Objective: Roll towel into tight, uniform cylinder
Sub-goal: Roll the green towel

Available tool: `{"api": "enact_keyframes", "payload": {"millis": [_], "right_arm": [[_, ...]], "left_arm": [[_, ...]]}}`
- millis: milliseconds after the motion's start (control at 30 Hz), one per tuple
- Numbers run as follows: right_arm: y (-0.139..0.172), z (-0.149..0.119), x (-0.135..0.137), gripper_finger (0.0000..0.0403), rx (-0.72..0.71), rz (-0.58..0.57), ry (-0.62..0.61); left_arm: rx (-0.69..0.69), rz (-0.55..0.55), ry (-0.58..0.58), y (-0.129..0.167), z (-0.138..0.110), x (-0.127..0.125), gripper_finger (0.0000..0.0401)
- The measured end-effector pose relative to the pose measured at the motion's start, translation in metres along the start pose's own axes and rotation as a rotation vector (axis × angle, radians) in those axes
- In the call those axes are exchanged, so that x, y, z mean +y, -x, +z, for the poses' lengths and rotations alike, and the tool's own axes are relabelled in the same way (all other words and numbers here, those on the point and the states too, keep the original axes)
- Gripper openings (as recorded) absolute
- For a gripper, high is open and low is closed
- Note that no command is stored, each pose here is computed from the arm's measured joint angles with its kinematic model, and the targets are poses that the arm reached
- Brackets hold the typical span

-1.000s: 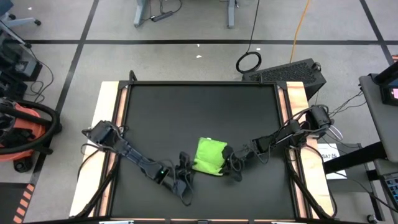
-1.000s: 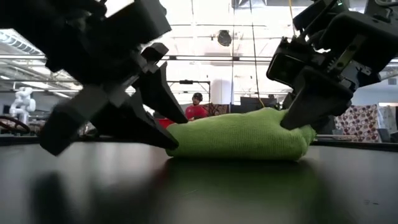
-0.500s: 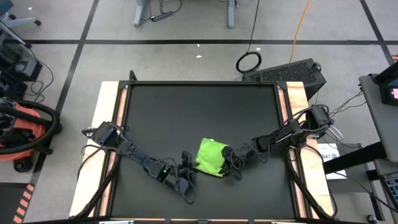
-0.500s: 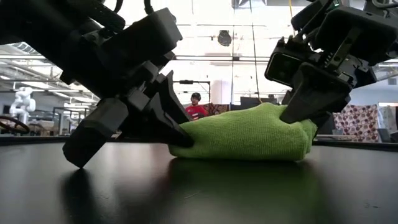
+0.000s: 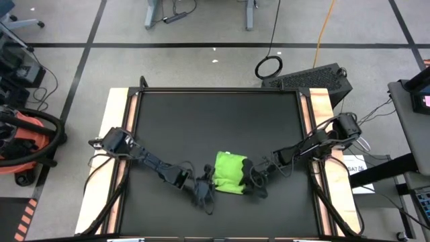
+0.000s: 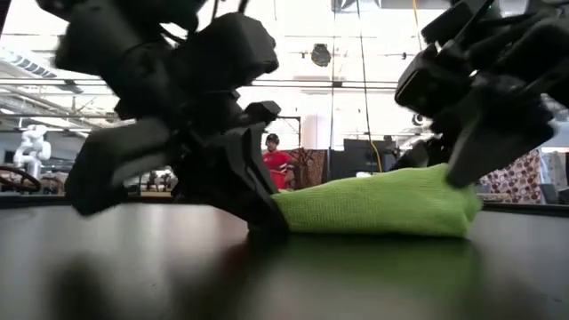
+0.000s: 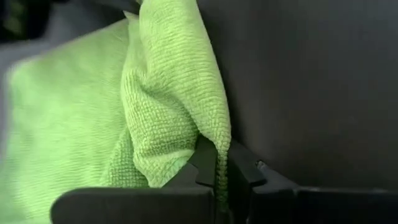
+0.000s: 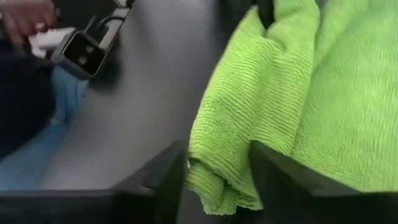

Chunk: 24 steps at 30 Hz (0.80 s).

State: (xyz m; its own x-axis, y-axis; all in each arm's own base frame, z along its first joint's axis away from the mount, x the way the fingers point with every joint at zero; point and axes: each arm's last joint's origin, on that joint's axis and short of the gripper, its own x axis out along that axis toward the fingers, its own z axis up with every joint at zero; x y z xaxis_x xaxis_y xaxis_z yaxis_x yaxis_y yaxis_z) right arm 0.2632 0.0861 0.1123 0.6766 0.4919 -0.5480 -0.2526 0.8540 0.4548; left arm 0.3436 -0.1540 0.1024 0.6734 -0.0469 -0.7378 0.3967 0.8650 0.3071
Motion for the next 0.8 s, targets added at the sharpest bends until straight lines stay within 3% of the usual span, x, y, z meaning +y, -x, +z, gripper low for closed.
{"api": "enact_keyframes", "payload": {"millis": [133,267,500,800], "right_arm": [[0.007,0.001,0.012,0.0237,-0.005,-0.080,0.124],[0.015,-0.005,0.022,0.0266,0.041,-0.192,0.213],[0.021,-0.017,0.046,0.0248,0.084,-0.270,0.340],[0.018,-0.023,0.081,0.0229,0.013,-0.402,0.571]], "left_arm": [[-0.026,-0.168,0.129,-0.002,-0.002,0.015,0.0009],[-0.053,-0.295,0.214,-0.002,0.002,0.029,0.0008],[-0.077,-0.513,0.399,-0.004,0.005,0.056,0.0008],[-0.066,-0.603,0.653,-0.006,-0.006,0.095,0.0008]]}}
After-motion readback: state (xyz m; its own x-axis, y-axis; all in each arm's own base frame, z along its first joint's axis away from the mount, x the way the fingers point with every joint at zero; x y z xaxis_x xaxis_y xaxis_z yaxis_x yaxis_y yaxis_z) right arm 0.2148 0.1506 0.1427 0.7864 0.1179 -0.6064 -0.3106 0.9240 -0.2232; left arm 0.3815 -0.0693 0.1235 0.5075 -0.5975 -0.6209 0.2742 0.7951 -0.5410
